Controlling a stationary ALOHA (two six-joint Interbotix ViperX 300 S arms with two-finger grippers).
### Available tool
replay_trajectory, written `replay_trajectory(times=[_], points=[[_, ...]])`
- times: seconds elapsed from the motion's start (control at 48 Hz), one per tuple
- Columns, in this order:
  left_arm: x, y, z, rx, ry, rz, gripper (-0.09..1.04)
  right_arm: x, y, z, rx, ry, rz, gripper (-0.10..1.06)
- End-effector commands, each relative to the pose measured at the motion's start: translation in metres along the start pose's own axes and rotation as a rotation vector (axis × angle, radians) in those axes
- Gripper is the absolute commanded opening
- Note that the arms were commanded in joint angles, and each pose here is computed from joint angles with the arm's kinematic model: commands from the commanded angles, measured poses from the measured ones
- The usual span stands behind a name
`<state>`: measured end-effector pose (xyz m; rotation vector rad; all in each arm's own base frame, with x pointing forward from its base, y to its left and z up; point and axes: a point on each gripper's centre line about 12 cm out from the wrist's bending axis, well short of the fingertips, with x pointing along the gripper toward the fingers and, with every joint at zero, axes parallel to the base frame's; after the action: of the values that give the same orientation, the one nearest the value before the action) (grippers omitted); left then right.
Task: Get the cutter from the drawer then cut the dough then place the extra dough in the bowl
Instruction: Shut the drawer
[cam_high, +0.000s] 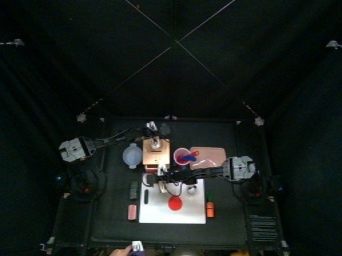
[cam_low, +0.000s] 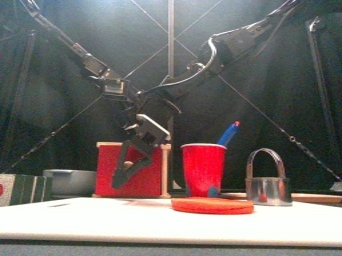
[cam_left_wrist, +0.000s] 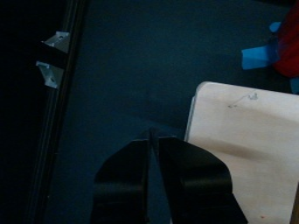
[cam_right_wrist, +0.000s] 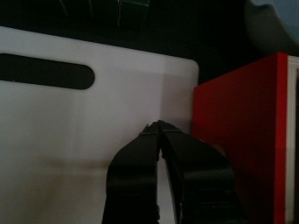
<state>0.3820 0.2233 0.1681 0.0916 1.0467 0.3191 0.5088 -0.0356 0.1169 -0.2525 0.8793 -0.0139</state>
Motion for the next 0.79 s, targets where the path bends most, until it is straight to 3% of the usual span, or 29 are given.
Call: replay_trajectory(times=[0.021,0.271,0.438,0.625,0.792], points=[[0.000,-0.007,0.003,0.009,-0.001,-0.011,0.55,-0.022,0.007,0.028,0.013,-0.076,0.008,0.25],[0.001,-0.007,0.003,0.006,-0.003,-0.010,0.55,-0.025,0.046,0.033,0.032,-0.079,0.081,0.25],[0.001,-0.007,0.002,0.006,-0.003,-0.010,0.55,-0.031,0.060,0.037,0.026,-0.088,0.105,0.25],[0.001,-0.006,0.004,0.007,-0.013,-0.007,0.55,-0.027,0.060,0.027,0.024,-0.059,0.104,0.25],[0.002,-0.007,0.003,0.007,-0.013,-0.008,0.55,-0.023,0.040,0.021,0.033,-0.040,0.073,0.25]])
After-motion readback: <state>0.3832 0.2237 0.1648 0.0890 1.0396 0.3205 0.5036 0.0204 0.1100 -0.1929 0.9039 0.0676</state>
